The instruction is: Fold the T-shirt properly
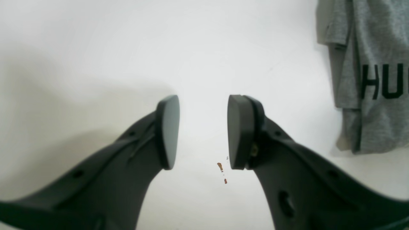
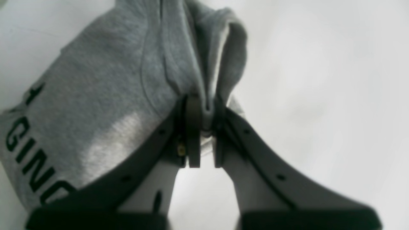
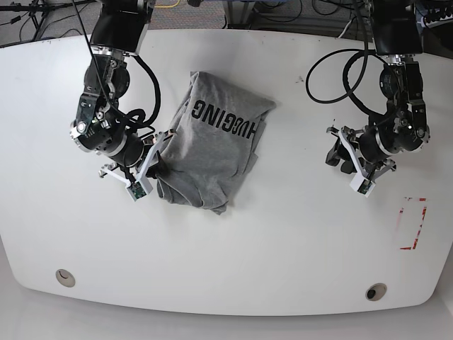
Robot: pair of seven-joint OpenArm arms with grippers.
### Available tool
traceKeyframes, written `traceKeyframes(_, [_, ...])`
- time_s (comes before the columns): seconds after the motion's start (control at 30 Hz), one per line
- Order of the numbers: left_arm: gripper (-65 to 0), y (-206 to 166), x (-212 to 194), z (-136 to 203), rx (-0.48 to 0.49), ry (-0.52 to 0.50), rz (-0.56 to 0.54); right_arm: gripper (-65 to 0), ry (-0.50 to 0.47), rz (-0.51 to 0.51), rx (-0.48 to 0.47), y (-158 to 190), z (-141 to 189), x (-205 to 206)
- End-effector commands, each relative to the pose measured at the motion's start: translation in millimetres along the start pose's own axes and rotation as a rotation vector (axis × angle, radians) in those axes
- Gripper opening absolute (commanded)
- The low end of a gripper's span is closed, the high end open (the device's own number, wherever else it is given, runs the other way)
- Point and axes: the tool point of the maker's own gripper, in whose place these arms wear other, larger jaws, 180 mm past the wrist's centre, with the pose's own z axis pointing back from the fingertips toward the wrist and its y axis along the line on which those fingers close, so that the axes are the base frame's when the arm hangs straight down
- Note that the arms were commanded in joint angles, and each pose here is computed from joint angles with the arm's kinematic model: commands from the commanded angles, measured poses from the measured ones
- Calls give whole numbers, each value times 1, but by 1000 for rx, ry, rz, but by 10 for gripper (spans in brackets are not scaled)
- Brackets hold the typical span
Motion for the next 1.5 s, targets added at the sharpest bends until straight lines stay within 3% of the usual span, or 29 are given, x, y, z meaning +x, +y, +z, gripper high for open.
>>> traceKeyframes(0.0, [-425,2,18,5,2,-57,-21,-631,-43,-4,-18,-14,3,9])
traceKeyframes(0.33, [-425,0,18,6,-1,-56,-26,-628,-59,-79,-4,-27,-13,-1])
traceKeyframes(0.4, [-425,-7,18,2,-19,-48,-39,-601,-54,-95,4,-28,-18,-4])
traceKeyframes(0.5, [-425,-22,16,-5,-58,-28,-70,-490,-54,-104,7,-31,-22,-2])
traceKeyframes(0.63, [-425,-41,14,-13,-105,-9,-108,-289,-59,-97,-15,-41,-17,1])
traceKeyframes(0.7, [-425,-54,19,-14,-129,-18,-139,-219,-87,-99,-55,-47,-9,11])
traceKeyframes(0.77, [-425,-70,26,-16,-159,-34,-164,-193,-119,-86,-84,-49,0,22])
traceKeyframes(1.0, [-424,-131,65,-16,-264,-145,-238,-190,-178,17,-141,-42,37,38])
traceKeyframes(1.23, [-424,-192,77,-29,-395,-183,-208,-195,-156,56,-76,-11,34,34])
traceKeyframes(1.3, [-424,-208,74,-34,-435,-173,-198,-222,-140,34,-61,-8,28,28])
traceKeyframes(1.47, [-425,-232,56,-54,-507,-112,-147,-377,-88,-16,-24,-4,13,8])
